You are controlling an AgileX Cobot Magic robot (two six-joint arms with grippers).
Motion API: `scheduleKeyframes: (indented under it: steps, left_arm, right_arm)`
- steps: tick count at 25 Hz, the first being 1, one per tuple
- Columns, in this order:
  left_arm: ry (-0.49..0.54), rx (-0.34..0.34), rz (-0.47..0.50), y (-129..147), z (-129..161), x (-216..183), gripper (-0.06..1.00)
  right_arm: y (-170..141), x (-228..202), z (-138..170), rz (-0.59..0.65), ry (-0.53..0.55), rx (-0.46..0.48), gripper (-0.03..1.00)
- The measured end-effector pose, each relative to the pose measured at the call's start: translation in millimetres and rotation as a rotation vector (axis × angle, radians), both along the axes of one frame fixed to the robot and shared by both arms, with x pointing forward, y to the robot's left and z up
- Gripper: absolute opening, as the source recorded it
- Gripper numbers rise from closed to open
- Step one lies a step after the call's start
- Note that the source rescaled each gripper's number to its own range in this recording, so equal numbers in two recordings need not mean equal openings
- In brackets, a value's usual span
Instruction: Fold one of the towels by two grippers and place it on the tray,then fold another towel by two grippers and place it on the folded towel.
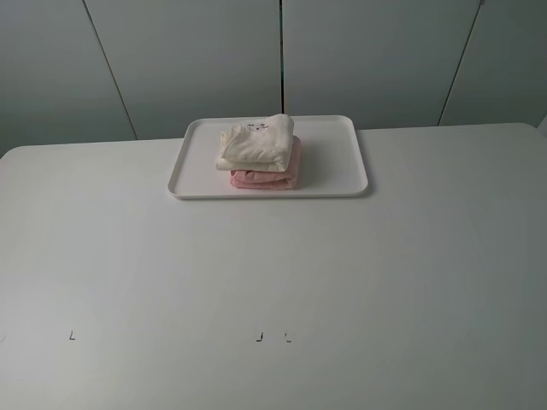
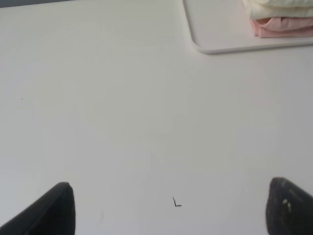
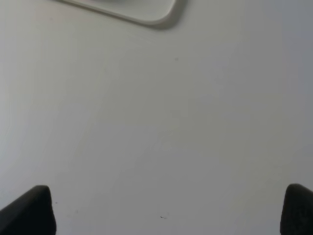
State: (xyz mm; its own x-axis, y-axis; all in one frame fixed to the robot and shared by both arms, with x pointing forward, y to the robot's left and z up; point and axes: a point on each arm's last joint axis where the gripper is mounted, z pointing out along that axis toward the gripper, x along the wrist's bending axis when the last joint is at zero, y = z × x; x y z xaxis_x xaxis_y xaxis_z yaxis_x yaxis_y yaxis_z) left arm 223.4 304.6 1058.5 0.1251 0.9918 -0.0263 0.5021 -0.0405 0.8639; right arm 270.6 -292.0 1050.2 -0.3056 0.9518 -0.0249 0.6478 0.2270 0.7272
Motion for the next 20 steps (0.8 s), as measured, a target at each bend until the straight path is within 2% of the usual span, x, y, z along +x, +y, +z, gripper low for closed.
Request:
scheduleKeyframes:
  steps: [5, 12, 20]
  left_arm:
    - [-0.026, -0.007, 0.0, -1.2, -5.2, 7.2, 1.0]
    - [-0.036, -0.001, -0.012, -2.0, -5.3, 8.1, 1.0]
    - [-0.038, 0.001, -0.013, -2.0, -5.2, 8.2, 1.0]
  right_arm:
    - [-2.6, -7.6, 1.5, 0.009, -0.05, 0.015, 1.0]
    - [-13.5, -37.0, 3.3, 0.016, -0.24, 0.084, 1.0]
    - [-8.8, -40.2, 3.0, 0.085, -0.244, 0.093, 1.0]
